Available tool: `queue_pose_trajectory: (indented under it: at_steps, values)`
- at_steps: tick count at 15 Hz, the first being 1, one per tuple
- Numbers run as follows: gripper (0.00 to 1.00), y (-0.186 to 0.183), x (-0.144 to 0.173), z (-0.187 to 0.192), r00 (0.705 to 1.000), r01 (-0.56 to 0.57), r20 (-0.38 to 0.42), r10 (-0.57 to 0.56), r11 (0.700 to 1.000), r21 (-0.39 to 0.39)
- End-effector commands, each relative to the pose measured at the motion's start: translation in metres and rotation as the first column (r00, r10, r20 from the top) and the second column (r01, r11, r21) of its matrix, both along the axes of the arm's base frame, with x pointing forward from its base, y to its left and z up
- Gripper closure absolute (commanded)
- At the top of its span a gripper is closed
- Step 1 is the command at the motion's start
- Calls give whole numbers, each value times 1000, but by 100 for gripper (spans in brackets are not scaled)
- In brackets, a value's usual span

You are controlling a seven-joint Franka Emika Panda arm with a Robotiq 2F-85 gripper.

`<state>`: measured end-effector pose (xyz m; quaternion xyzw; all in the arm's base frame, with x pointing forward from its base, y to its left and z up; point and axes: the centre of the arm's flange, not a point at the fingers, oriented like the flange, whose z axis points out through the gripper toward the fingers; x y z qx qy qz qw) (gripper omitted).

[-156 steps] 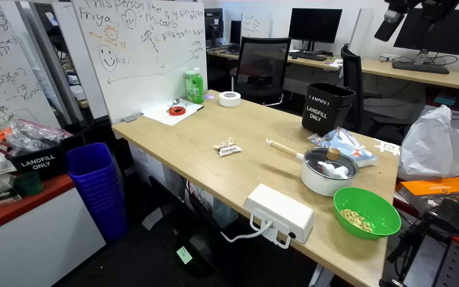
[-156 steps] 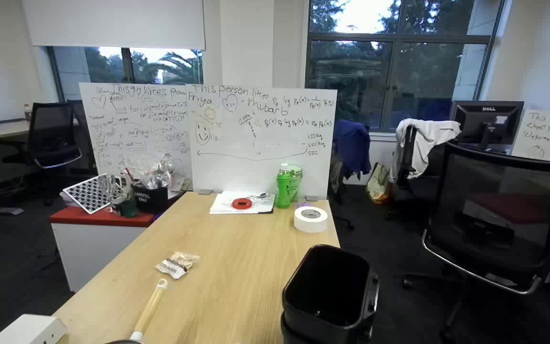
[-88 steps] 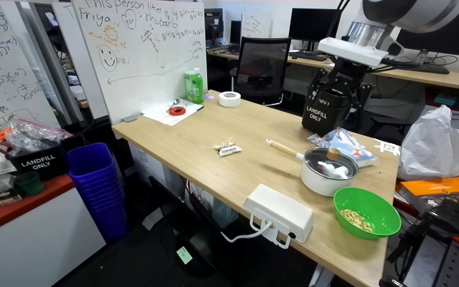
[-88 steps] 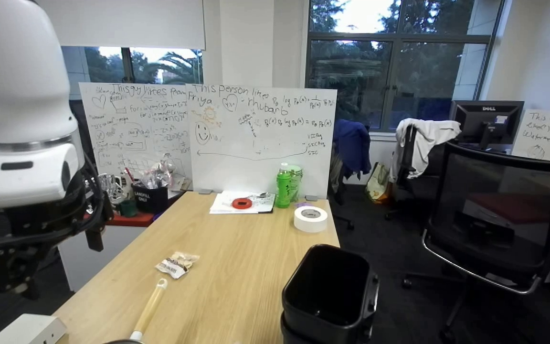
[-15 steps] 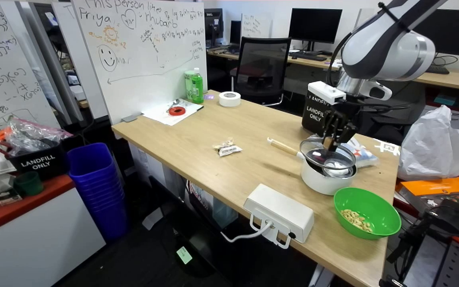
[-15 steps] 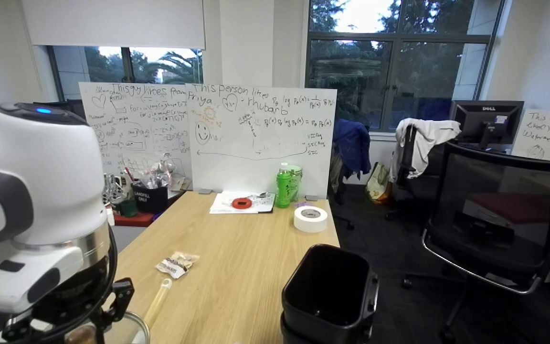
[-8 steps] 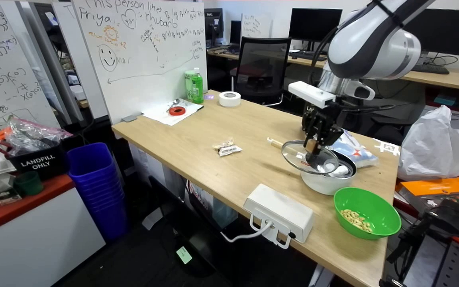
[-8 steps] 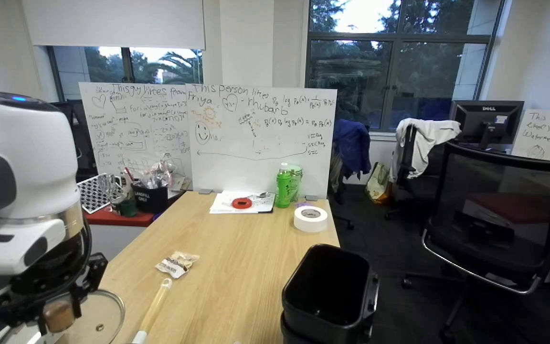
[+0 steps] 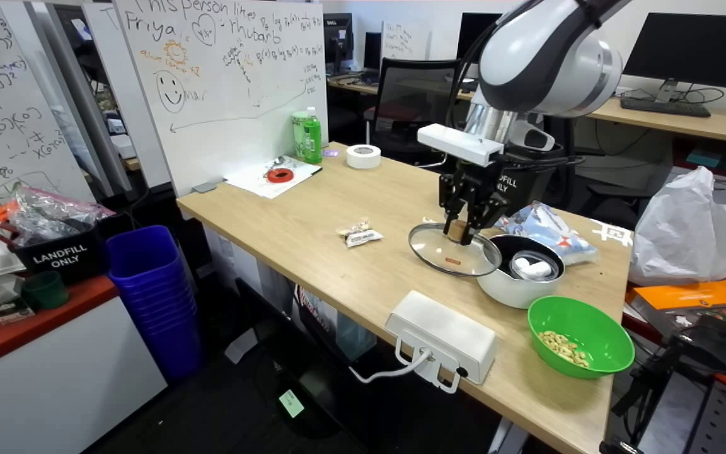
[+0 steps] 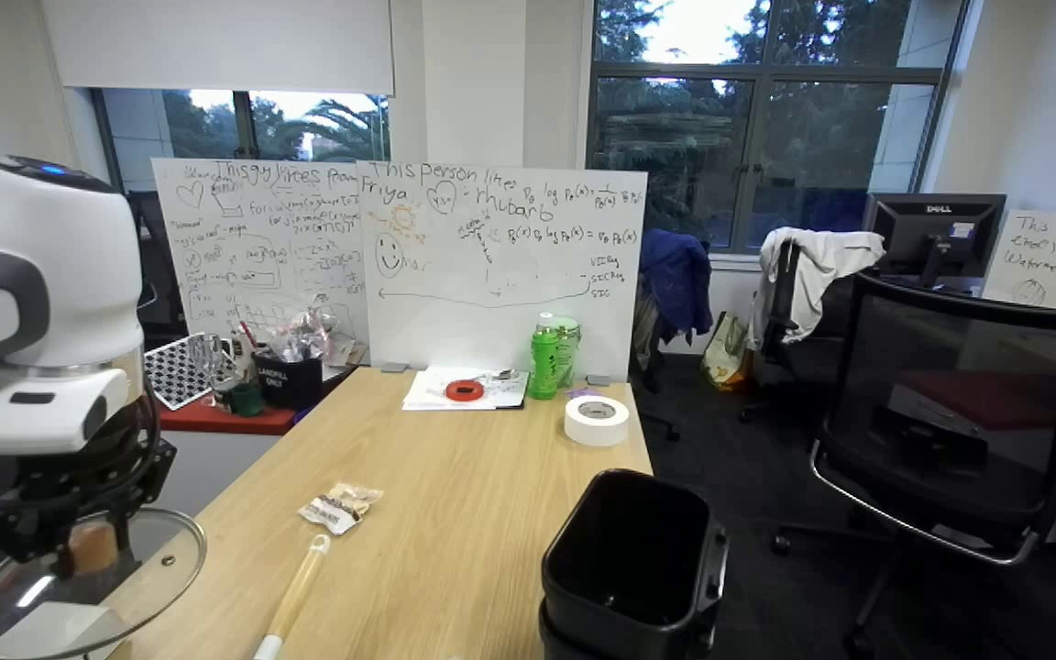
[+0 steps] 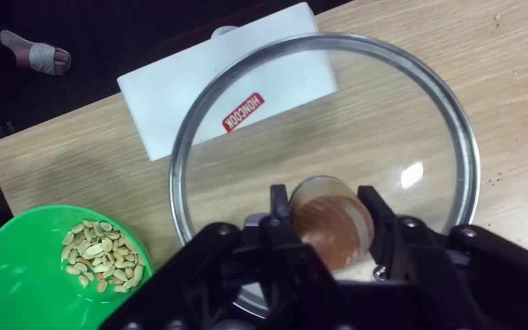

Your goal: Remove the lid from the pot and put it on the table

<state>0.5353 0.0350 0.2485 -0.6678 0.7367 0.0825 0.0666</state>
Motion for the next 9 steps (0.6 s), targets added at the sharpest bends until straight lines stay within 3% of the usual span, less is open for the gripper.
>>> queue_pose_trajectory:
  at_steps: [1,5,9]
  values:
    - [84,4,32,-11,997,-62,-33,64,996,65]
    - [84,11,64,-30,992,-85,-84,96,988,132]
    - [84,8,95,-50,978,-41,-193,81,978,203]
